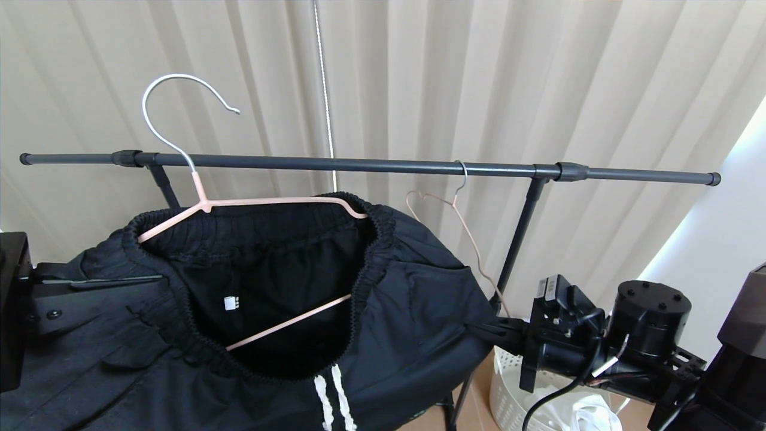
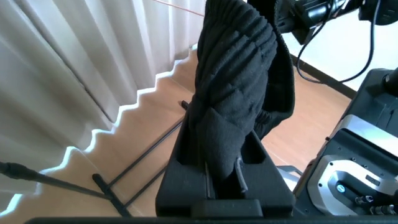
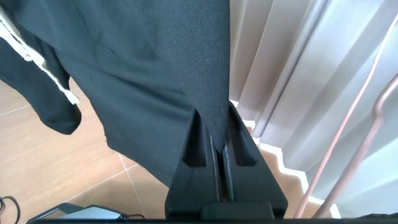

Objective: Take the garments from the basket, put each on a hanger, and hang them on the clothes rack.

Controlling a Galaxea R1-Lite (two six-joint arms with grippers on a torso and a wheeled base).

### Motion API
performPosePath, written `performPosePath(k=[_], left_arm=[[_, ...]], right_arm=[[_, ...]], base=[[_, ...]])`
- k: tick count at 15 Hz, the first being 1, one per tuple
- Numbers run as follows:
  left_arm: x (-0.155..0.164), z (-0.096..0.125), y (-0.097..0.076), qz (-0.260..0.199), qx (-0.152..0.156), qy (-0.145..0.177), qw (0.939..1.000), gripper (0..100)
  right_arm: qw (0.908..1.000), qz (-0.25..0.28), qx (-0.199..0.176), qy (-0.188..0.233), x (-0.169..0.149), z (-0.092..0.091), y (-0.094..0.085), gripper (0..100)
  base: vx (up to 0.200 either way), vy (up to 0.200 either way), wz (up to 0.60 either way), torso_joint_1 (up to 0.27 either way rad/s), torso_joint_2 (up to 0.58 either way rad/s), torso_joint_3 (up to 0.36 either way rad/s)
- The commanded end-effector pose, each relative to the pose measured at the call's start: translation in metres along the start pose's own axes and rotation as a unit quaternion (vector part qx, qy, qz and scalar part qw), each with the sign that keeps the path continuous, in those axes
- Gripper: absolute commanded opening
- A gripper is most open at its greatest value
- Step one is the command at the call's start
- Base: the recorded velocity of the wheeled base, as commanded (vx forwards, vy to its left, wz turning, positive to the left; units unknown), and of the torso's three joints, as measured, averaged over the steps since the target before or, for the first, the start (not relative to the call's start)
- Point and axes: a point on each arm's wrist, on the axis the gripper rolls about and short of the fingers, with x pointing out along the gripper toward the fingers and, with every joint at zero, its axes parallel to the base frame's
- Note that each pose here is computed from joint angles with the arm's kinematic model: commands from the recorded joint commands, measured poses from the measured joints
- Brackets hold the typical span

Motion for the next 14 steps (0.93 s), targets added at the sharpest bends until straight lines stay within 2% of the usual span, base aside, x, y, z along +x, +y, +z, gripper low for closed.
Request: performPosePath(k=[1, 4, 7, 8, 14], left_arm=[[-0.001, -0.005, 0.010, 0.025, -0.020, 0.010, 0.9994, 0], [0.000, -0.008, 0.017, 0.035, -0.037, 0.015, 0.9986, 0], [0.000, -0.007, 0.016, 0.035, -0.036, 0.014, 0.9987, 0], [0.000, -0.007, 0.016, 0.035, -0.035, 0.013, 0.9987, 0], [0.003, -0.010, 0.019, 0.032, -0.046, 0.021, 0.9982, 0]], right_arm=[[0.9997, 0.000, -0.015, -0.020, -0.009, 0.014, 0.005, 0], [0.9996, 0.012, -0.022, -0.016, -0.008, 0.015, 0.011, 0], [0.9996, 0.021, -0.017, -0.007, -0.006, 0.012, 0.015, 0], [0.9996, 0.021, -0.017, -0.006, -0.007, 0.011, 0.016, 100], [0.9989, 0.022, -0.040, -0.005, -0.008, 0.011, 0.017, 100]], base=[[0.000, 0.000, 0.00, 0.000, 0.00, 0.000], [0.000, 0.000, 0.00, 0.000, 0.00, 0.000], [0.000, 0.000, 0.00, 0.000, 0.00, 0.000], [0.000, 0.000, 0.00, 0.000, 0.00, 0.000], [0.000, 0.000, 0.00, 0.000, 0.00, 0.000]])
